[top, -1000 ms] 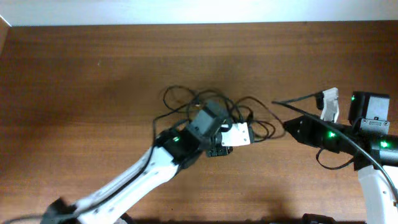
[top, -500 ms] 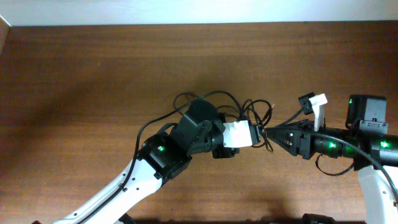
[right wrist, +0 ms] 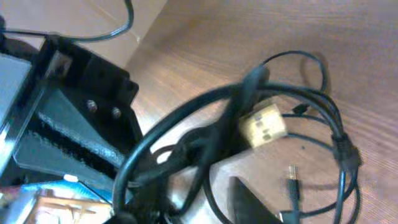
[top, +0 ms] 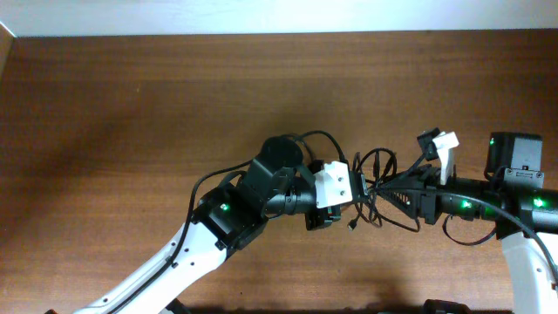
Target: Untangle cables
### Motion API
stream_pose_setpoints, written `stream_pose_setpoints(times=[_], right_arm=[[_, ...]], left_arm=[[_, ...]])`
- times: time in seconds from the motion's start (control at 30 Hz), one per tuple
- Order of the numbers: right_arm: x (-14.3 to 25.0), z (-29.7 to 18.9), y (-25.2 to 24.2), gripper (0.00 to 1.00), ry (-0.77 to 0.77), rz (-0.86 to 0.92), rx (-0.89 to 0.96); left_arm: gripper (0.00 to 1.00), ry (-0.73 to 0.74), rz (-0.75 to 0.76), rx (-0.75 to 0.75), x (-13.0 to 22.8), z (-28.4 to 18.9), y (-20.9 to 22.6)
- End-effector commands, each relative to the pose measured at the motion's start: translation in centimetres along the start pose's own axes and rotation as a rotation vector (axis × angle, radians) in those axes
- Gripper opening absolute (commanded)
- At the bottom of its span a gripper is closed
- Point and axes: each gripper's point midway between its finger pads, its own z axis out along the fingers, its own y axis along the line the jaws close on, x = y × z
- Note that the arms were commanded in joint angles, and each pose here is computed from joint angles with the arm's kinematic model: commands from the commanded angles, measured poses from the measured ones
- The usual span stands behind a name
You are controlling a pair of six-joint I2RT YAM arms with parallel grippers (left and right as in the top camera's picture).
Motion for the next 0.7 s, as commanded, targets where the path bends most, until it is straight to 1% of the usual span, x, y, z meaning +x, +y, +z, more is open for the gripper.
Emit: stream_pose_setpoints(times=[0.0,0.1,0.13,0.17,0.2,0.3,0.4,0.47,0.57,0.67], right_arm=[[-0.5,-0.2,0.3,0.27,-0.016,-0.026,-0.010],[-0.7,-0.2,0.5,0.27,-0.025,-0.034,-0.024],[-0.7,-0.2,0.5,0.23,-0.025,-0.034,-0.024],[-0.7,-0.2,0.4,0.10,-0.025,-0.035,-0.021],[-0.7,-0.2,0.2,0.04,-0.020,-0.032,-0.006],[0.0,-0.3,-2.3,0.04,0.014,0.079,0.136],[0.3,-0.7,-4.1,0.04,0.025,0.157,0.244],[0.4,-0.8,-4.5,0.04,0.027,0.173,0.271],[0.3,-0.8,-4.5,0.04,0.025,0.170,0.271],[0.3,-0.8,-4.5,0.04,0.025,0.170,0.271]], left_arm=[[0.00,-0.076,0.016,0.137,-2.0,-0.6,-2.8],[0.01,-0.105,0.019,0.206,-2.5,-0.8,-3.9],[0.01,-0.109,0.020,0.212,-2.6,-0.9,-4.0],[0.01,-0.108,0.019,0.212,-2.6,-0.9,-4.0],[0.01,-0.108,0.019,0.212,-2.6,-0.9,-4.0],[0.00,-0.060,-0.017,0.190,-1.5,-0.7,-3.7],[0.00,0.050,-0.092,0.144,1.1,-0.7,-3.3],[0.00,0.120,-0.127,0.101,2.7,-0.8,-2.8],[0.00,0.357,-0.188,-0.097,7.9,-2.0,-0.5],[0.00,0.563,-0.200,-0.273,11.9,-4.3,1.4]])
